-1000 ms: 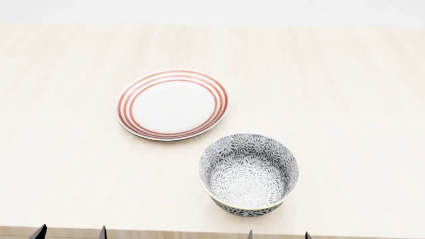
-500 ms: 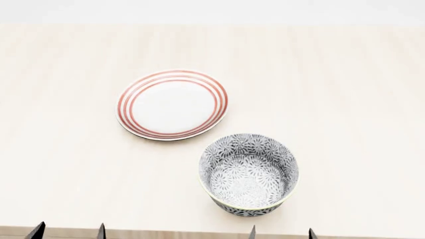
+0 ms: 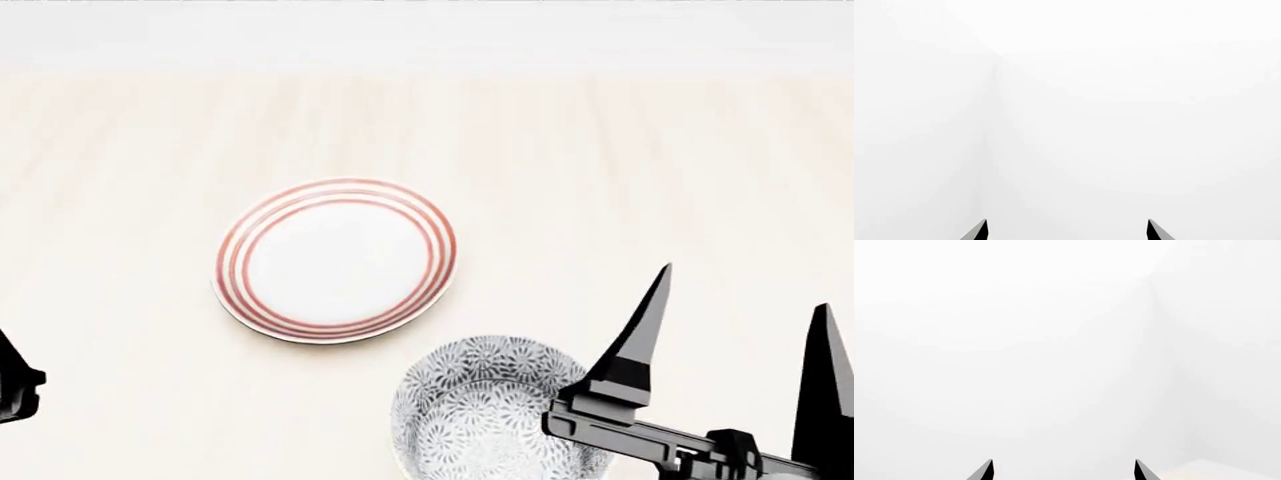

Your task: Put the bowl on the plate.

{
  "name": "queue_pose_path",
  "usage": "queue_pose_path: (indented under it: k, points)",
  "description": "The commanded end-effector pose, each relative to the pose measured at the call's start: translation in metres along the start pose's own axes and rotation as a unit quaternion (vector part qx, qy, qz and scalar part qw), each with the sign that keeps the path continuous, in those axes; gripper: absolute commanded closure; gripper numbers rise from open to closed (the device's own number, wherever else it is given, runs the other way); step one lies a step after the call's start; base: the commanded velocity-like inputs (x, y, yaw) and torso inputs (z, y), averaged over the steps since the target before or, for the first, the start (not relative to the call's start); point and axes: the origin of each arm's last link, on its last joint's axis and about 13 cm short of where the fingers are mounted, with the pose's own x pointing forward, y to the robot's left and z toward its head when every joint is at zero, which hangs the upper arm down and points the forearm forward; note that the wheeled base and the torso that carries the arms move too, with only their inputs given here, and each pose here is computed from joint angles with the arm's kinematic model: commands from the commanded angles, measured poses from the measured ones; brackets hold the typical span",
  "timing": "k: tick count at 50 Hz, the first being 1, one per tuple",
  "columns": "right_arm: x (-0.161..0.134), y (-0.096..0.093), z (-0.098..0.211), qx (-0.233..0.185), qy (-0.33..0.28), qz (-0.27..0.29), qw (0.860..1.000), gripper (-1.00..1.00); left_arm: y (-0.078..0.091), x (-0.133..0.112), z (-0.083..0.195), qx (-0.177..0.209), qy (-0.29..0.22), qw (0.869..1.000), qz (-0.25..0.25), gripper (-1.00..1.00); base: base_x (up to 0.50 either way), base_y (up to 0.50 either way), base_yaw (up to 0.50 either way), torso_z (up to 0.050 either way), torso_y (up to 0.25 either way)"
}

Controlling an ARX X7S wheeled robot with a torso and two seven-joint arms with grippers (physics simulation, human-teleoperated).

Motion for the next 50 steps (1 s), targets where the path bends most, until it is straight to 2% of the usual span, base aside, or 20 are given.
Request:
queue_pose_path:
  k: [1,16,18,22,23,26,27,28,30,32,33,34,36,37,38,39,40,43,46,50]
  points:
    - [0.005,-0.001,0.017,0.0,-0.051,-0.008,0.999,-1.0,0.006,0.005,0.018,0.007,-0.055,0.998,0.027,-1.0,0.5,0.0,0.0,0.0,0.0]
    - [0.004,0.0,0.019,0.0,-0.053,-0.006,0.999,-1.0,0.002,0.003,0.019,0.002,-0.047,0.999,0.016,-1.0,0.5,0.0,0.0,0.0,0.0]
    - [0.004,0.0,0.019,-0.001,-0.047,-0.006,0.999,-1.0,0.0,0.003,0.014,-0.016,-0.004,1.0,0.008,-1.0,0.35,0.0,0.0,0.0,0.0]
    - [0.004,0.001,0.019,-0.001,-0.047,-0.006,0.999,-1.0,-0.006,0.002,0.003,-0.016,0.063,0.998,-0.019,-1.0,0.0,0.0,0.0,0.0,0.0]
    - [0.004,0.001,0.019,-0.001,-0.045,-0.004,0.999,-1.0,-0.014,0.002,-0.008,-0.006,0.123,0.991,-0.053,-1.0,0.0,0.0,0.0,0.0,0.0]
    - [0.003,0.002,0.02,-0.002,-0.045,-0.002,0.999,-1.0,-0.027,-0.002,-0.022,-0.006,0.195,0.976,-0.094,-1.0,0.0,0.0,0.0,0.0,0.0]
    - [0.003,0.002,0.02,-0.003,-0.045,-0.001,0.999,-1.0,-0.036,-0.006,-0.03,0.008,0.238,0.965,-0.106,-1.0,0.0,0.0,0.0,0.0,0.0]
    - [0.003,0.002,0.02,-0.003,-0.045,-0.001,0.999,-1.0,-0.04,-0.007,-0.032,-0.01,0.265,0.958,-0.104,-1.0,0.0,0.0,0.0,0.0,0.0]
    - [0.003,0.001,0.019,-0.003,-0.044,-0.002,0.999,-1.0,-0.048,-0.011,-0.038,-0.017,0.31,0.941,-0.136,-1.0,0.0,0.0,0.0,0.0,0.0]
    - [0.003,0.001,0.019,-0.004,-0.042,-0.001,0.999,-1.0,-0.06,-0.017,-0.04,-0.05,0.346,0.92,-0.177,-1.0,0.0,0.0,0.0,0.0,0.0]
    - [0.003,0.001,0.019,-0.004,-0.042,-0.001,0.999,-1.0,-0.06,-0.017,-0.04,-0.05,0.346,0.92,-0.177,-1.0,0.0,0.0,0.0,0.0,0.0]
    - [0.003,0.001,0.019,-0.004,-0.04,-0.001,0.999,-1.0,-0.068,-0.021,-0.042,-0.076,0.384,0.898,-0.201,-1.0,0.0,0.0,0.0,0.0,0.0]
    - [0.003,0.002,0.018,-0.005,-0.039,0.0,0.999,-1.0,-0.074,-0.022,-0.043,-0.099,0.403,0.885,-0.211,-1.0,0.0,0.0,0.0,0.0,0.0]
    - [0.003,0.002,0.018,-0.005,-0.039,0.001,0.999,-1.0,-0.081,-0.023,-0.044,-0.126,0.432,0.863,-0.23,-1.0,0.0,0.0,0.0,0.0,0.0]
    - [0.002,0.002,0.018,-0.005,-0.038,0.002,0.999,-1.0,-0.084,-0.022,-0.044,-0.145,0.443,0.851,-0.24,-1.0,0.0,0.0,0.0,0.0,0.0]
    - [0.002,0.002,0.018,-0.005,-0.037,0.002,0.999,-1.0,-0.088,-0.022,-0.042,-0.172,0.465,0.829,-0.257,-1.0,0.0,0.0,0.0,0.0,0.0]
    - [0.002,0.002,0.018,-0.005,-0.037,0.002,0.999,-1.0,-0.091,-0.021,-0.041,-0.185,0.474,0.821,-0.261,-1.0,0.0,0.0,0.0,0.0,0.0]
    - [0.003,0.001,0.018,-0.005,-0.037,0.001,0.999,-1.0,-0.098,-0.019,-0.037,-0.195,0.473,0.815,-0.274,-1.0,0.0,0.0,0.0,0.0,0.0]
    - [0.002,0.001,0.017,-0.005,-0.036,0.002,0.999,-1.0,-0.103,-0.015,-0.032,-0.225,0.485,0.792,-0.294,-1.0,0.0,0.0,0.0,0.0,0.0]
    - [0.002,0.001,0.017,-0.005,-0.035,0.002,0.999,-1.0,-0.109,-0.013,-0.03,-0.236,0.501,0.777,-0.299,-1.0,0.0,0.0,0.0,0.0,0.0]
